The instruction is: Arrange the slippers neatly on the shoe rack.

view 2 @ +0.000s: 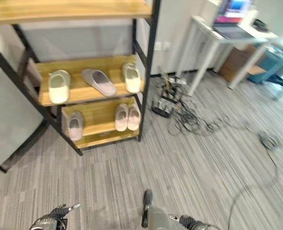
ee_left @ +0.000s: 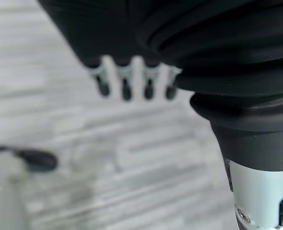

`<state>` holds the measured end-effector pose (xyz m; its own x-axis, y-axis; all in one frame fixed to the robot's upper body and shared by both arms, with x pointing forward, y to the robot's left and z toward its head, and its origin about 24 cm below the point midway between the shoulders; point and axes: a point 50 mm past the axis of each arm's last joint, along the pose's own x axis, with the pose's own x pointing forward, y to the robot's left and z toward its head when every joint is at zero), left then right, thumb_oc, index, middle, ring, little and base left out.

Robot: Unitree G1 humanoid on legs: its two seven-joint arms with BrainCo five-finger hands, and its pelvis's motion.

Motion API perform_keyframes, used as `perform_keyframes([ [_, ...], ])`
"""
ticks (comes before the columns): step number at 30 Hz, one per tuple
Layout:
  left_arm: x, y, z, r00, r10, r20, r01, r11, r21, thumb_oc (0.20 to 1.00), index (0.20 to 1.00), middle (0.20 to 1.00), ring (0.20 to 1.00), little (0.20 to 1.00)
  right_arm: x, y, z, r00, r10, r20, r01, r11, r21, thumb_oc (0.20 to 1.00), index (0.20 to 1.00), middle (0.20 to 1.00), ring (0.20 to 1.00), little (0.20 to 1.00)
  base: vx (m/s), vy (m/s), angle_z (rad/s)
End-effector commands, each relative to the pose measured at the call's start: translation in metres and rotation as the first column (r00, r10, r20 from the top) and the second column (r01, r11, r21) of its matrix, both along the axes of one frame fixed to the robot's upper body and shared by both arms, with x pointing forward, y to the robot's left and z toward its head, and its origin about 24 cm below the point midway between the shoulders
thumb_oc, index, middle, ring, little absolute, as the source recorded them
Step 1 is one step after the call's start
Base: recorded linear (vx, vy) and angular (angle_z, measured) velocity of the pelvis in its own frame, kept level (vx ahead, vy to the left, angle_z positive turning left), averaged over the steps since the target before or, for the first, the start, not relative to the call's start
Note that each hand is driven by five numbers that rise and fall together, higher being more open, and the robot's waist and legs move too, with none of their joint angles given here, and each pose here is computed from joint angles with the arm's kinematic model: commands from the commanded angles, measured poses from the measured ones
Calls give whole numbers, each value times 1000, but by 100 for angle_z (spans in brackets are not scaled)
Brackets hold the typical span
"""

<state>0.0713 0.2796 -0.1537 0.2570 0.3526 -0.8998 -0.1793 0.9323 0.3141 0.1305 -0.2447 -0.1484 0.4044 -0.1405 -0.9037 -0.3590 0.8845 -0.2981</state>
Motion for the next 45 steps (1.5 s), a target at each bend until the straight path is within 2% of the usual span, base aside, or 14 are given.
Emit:
perform_keyframes([
  [1, 15, 14, 8, 998, 45, 49, -47, 998, 41, 1000, 1000, 1000, 1000, 1000, 13, 3, 5, 989, 146, 25, -144, 988, -55, 1000, 1000, 1000, 1000, 1000, 99, -281, 43],
  [5, 12, 17, 9, 993, 102, 50, -105, 993, 50, 1000, 1000, 1000, 1000, 1000, 65, 14, 26, 940, 311, 139, -295, 947, -126, 1000, 1000, 1000, 1000, 1000, 223, -233, 56],
  [8, -4, 16, 5, 993, 118, 3, -118, 992, 49, 1000, 1000, 1000, 1000, 1000, 88, 36, 34, 892, 408, 193, -389, 912, -132, 1000, 1000, 1000, 1000, 1000, 399, 72, 15],
  [10, -3, 18, 6, 993, 115, 5, -115, 992, 59, 1000, 1000, 1000, 1000, 1000, 90, 47, 35, 876, 433, 214, -416, 901, -120, 1000, 1000, 1000, 1000, 1000, 414, 104, 20],
  [11, -1, 31, 12, 994, 106, 6, -106, 990, 96, 1000, 1000, 1000, 1000, 1000, 97, 14, 48, 880, 430, 202, -402, 901, -163, 1000, 1000, 1000, 1000, 1000, 319, 117, -5],
  [12, -4, 28, 10, 992, 126, 26, -127, 989, 75, 1000, 1000, 1000, 1000, 1000, 75, 28, 39, 836, 493, 242, -471, 870, -144, 1000, 1000, 1000, 1000, 1000, 225, 182, -26],
  [15, -26, 14, 2, 970, 243, -11, -242, 969, 52, 1000, 1000, 1000, 1000, 1000, 11, 45, 4, 795, 603, 65, -595, 796, -107, 1000, 1000, 1000, 1000, 1000, 162, 262, -66],
  [16, -26, 14, 2, 970, 243, -11, -242, 969, 52, 1000, 1000, 1000, 1000, 1000, 11, 45, 4, 795, 603, 66, -595, 796, -108, 1000, 1000, 1000, 1000, 1000, 164, 326, -112],
  [17, -19, 5, -1, 972, 236, -11, -235, 971, 39, 1000, 1000, 1000, 1000, 1000, -4, 45, -5, 792, 610, -26, -610, 786, -101, 1000, 1000, 1000, 1000, 1000, 123, 225, -100],
  [22, 8, -4, 0, 982, 183, 54, -184, 983, 9, 1000, 1000, 1000, 1000, 1000, 1, 50, -7, 832, 554, -26, -553, 828, -91, 1000, 1000, 1000, 1000, 1000, 214, 338, -43],
  [31, 38, 5, 11, 989, 61, 138, -70, 996, 61, 1000, 1000, 1000, 1000, 1000, 10, 64, -3, 819, 572, 52, -568, 820, -68, 1000, 1000, 1000, 1000, 1000, 132, 45, 11],
  [37, 21, -9, 2, 997, 1, 76, -3, 1000, 31, 1000, 1000, 1000, 1000, 1000, -7, 64, -9, 818, 575, 17, -574, 817, -48, 1000, 1000, 1000, 1000, 1000, 50, -92, 41],
  [44, 11, -16, -2, 998, 6, 66, -7, 1000, 7, 1000, 1000, 1000, 1000, 1000, -7, 65, -8, 809, 587, 32, -586, 809, -50, 1000, 1000, 1000, 1000, 1000, -42, -166, 0],
  [45, 6, -13, -3, 997, 43, 66, -44, 999, 7, 1000, 1000, 1000, 1000, 1000, 2, 69, -2, 789, 609, 88, -606, 793, -59, 1000, 1000, 1000, 1000, 1000, -146, -180, 28],
])
